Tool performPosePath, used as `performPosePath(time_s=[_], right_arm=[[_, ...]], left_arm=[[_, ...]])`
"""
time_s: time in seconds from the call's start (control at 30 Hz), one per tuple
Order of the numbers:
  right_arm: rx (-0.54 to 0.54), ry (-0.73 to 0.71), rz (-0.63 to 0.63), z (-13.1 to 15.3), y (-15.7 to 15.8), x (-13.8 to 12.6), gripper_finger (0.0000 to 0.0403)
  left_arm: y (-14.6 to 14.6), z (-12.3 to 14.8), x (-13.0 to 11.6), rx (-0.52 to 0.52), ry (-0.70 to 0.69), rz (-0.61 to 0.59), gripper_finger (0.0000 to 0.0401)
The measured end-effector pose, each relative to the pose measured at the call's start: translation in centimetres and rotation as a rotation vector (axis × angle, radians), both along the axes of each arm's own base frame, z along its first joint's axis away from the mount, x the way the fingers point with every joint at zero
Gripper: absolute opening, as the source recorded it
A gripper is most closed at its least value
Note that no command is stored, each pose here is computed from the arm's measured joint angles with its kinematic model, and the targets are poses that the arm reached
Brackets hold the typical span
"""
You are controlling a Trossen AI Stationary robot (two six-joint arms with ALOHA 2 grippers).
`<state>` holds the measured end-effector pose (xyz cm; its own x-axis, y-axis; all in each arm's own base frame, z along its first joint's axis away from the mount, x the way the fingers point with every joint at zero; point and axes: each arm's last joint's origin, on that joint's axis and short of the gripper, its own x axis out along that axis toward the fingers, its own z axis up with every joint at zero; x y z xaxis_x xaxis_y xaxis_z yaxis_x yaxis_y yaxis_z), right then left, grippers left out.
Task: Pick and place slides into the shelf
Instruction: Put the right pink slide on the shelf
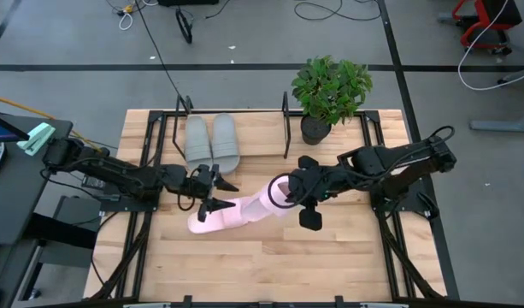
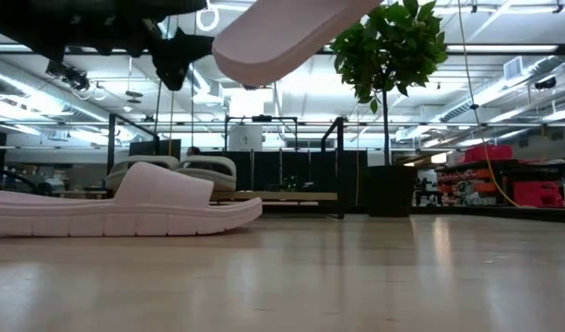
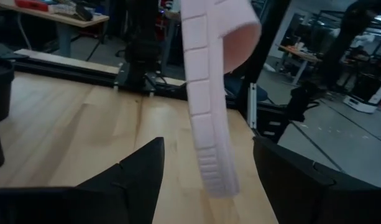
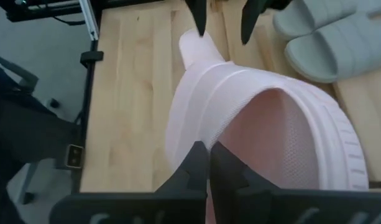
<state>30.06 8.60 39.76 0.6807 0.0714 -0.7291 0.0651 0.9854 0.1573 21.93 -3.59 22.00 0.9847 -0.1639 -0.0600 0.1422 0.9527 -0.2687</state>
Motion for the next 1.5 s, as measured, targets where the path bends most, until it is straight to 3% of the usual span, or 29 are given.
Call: performPosePath(time_s=[0.73,1.1,1.33,1.5], right_arm=[[-0.173,0.017,0.103,-0.2,-2.9,0.5,0.0002],[-0.294,0.064,0.186,-0.4,-4.4,0.3,0.0002],[-0.344,0.049,0.224,1.1,-5.0,-0.1,0.0002],[-0.361,-0.005,0.256,2.7,-5.2,-0.5,0.0002]], left_arm=[[1.1,-0.8,6.2,0.036,0.101,0.072,0.0238],[1.5,-0.9,6.6,0.009,0.106,0.098,0.0230],[1.5,-1.1,6.6,0.011,0.122,0.102,0.0228],[1.8,-1.4,6.5,-0.004,0.151,0.210,0.0228]])
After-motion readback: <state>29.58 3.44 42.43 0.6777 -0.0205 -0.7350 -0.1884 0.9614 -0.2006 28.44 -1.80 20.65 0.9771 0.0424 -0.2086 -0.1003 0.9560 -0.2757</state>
